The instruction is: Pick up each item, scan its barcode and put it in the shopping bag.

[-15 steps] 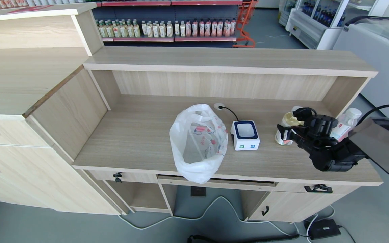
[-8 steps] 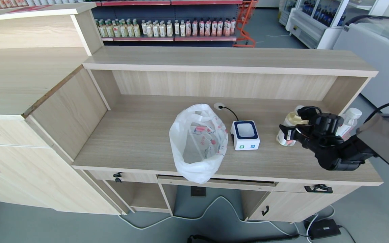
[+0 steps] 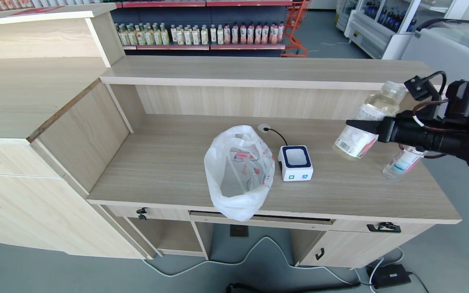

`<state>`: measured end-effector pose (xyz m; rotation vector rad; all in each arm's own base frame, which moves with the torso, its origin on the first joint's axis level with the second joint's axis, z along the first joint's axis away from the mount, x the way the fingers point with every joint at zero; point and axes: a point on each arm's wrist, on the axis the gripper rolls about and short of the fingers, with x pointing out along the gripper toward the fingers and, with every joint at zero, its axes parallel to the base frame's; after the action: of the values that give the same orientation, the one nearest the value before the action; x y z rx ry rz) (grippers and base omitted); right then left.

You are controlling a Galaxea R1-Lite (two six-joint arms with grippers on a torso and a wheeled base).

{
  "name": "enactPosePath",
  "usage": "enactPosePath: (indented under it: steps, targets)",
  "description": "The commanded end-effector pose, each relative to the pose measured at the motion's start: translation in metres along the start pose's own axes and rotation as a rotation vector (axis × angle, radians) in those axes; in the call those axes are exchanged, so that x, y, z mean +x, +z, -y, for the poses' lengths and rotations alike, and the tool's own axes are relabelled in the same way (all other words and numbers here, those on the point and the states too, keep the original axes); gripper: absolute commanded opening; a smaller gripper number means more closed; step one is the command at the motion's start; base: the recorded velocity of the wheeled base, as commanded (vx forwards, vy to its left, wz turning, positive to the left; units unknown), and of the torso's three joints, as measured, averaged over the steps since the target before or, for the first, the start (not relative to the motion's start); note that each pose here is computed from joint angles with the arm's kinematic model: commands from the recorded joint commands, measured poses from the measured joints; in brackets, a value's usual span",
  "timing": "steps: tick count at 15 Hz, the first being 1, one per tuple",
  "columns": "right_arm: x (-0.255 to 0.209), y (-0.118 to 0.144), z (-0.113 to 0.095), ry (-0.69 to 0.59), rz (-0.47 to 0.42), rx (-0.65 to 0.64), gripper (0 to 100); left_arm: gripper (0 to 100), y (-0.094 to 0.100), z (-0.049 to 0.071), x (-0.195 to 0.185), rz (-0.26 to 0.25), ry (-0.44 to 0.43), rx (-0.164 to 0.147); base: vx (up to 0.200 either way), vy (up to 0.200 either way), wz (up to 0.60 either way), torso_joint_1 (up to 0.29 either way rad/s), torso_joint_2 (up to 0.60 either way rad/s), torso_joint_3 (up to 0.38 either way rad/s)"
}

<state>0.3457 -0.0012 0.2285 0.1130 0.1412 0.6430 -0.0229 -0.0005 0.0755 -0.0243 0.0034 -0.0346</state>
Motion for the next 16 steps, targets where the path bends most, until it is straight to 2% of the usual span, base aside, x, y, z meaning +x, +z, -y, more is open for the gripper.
enactPosePath:
  steps: [1, 2, 3, 4, 6, 8, 11, 16]
  targets:
    - [-0.061, 0.032, -0.058, 0.226, 0.031, 0.005, 0, 100, 0.000, 0.000, 0.000, 0.000, -0.001, 0.000, 0.000, 0.000, 0.00, 0.000, 0.00, 0.000]
    - [-0.072, 0.029, -0.071, 0.354, 0.017, 0.000, 0, 100, 0.000, 0.000, 0.000, 0.001, -0.001, 0.000, 0.000, 0.000, 0.00, 0.000, 0.00, 0.000]
    - [-0.073, 0.029, -0.071, 0.360, 0.016, -0.001, 0, 100, 0.000, 0.000, 0.000, 0.000, -0.001, 0.000, 0.000, 0.000, 0.00, 0.000, 0.00, 0.000]
    - [-0.081, 0.020, -0.085, 0.543, -0.020, 0.008, 0, 100, 0.000, 0.000, 0.000, 0.000, -0.001, 0.000, 0.000, 0.000, 0.00, 0.000, 0.00, 0.000]
    - [-0.082, 0.015, -0.095, 0.656, -0.043, 0.018, 0, 100, 0.000, 0.000, 0.000, 0.000, -0.001, 0.000, 0.000, 0.000, 0.00, 0.000, 0.00, 0.000]
    - [-0.087, 0.018, -0.114, 0.808, -0.084, 0.063, 0, 100, 0.000, 0.000, 0.000, 0.000, -0.001, 0.000, 0.000, 0.000, 0.00, 0.000, 0.00, 0.000]
    - [-0.098, 0.024, -0.133, 0.917, -0.119, 0.096, 0, 100, 0.000, 0.000, 0.000, 0.000, -0.001, 0.000, 0.000, 0.000, 0.00, 0.000, 0.00, 0.000]
    - [-0.106, 0.012, -0.145, 0.956, -0.143, 0.115, 0, 100, 0.000, 0.000, 0.000, 0.000, -0.001, 0.000, 0.000, 0.000, 0.00, 0.000, 0.00, 0.000]
